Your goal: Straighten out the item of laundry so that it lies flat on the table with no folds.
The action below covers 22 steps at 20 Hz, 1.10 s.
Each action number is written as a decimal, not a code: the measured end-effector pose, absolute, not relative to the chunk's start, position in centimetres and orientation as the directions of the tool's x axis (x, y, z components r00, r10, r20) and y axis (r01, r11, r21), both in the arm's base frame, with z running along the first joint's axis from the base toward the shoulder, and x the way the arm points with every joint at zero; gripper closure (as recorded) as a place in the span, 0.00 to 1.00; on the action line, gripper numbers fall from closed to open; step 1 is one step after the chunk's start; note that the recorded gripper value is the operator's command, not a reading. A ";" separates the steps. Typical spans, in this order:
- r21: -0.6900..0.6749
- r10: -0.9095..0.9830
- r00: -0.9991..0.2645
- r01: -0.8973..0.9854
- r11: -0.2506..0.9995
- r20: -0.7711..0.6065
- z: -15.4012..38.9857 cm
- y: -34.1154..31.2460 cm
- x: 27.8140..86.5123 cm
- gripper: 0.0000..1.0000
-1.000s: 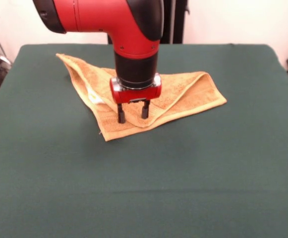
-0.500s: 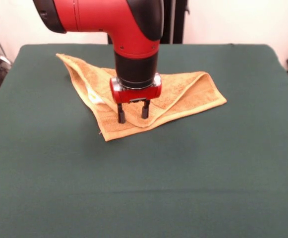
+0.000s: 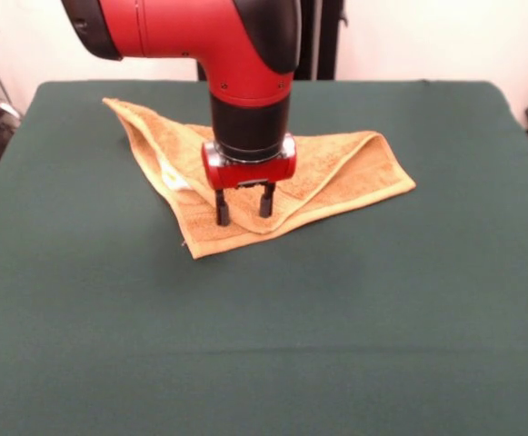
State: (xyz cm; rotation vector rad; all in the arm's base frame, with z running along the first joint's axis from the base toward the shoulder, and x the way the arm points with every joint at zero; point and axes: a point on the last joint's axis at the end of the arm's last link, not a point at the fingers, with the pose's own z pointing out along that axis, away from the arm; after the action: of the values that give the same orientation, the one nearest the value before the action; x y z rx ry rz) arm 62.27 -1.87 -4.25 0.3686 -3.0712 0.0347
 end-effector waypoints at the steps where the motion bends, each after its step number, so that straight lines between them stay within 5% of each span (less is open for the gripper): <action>1: -0.017 -0.236 -0.970 -0.237 0.971 0.050 -4.2 -1.9 62.3 0.00; 22: -0.118 -0.303 -0.953 -0.302 0.946 0.014 -4.1 -0.6 61.6 0.00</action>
State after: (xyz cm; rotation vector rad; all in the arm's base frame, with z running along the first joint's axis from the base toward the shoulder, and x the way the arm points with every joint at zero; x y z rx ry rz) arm 61.58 -0.62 -4.08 0.4827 -3.1035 0.1876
